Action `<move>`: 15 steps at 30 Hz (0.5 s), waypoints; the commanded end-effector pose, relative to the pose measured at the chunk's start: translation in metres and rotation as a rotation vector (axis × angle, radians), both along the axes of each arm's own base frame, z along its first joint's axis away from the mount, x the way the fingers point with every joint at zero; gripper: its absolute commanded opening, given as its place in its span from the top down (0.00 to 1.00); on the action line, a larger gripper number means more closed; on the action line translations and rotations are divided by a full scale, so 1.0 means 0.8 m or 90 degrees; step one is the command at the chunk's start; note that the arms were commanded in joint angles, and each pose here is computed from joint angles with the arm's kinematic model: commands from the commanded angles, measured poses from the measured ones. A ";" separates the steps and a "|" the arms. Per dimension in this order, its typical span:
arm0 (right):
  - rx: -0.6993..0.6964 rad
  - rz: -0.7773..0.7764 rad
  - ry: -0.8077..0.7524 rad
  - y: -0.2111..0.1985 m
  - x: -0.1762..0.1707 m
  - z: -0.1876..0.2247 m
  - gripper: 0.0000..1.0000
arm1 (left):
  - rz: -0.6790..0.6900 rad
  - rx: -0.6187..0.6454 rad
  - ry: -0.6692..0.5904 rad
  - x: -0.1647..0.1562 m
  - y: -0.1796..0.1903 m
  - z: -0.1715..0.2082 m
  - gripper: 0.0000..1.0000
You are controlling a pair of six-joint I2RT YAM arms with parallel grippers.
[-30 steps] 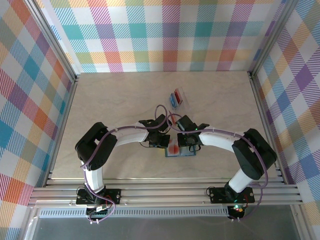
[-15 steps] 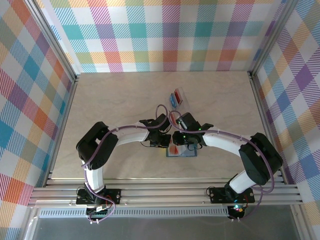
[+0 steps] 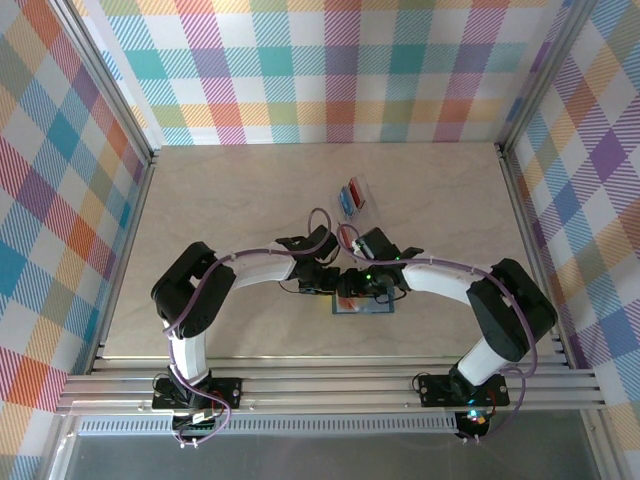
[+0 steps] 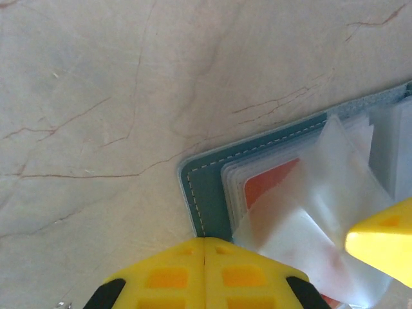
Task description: Put the credit cards into the card holder
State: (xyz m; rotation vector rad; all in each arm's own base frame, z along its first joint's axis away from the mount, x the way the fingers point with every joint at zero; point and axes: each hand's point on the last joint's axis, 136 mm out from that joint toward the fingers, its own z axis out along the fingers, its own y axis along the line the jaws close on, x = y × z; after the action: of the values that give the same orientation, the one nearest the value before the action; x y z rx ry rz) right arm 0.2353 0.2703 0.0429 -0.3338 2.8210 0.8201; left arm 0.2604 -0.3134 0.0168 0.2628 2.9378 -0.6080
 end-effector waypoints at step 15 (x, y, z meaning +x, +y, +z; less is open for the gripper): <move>0.157 0.115 -0.048 0.041 -0.030 0.080 0.39 | 0.003 0.026 0.101 -0.038 0.019 -0.066 0.93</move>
State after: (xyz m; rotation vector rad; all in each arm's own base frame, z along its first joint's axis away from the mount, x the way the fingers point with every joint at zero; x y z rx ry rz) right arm 0.2173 0.2752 0.0570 -0.3885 2.8154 0.9537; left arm 0.2612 -0.3127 0.0172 0.2215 2.9520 -0.7232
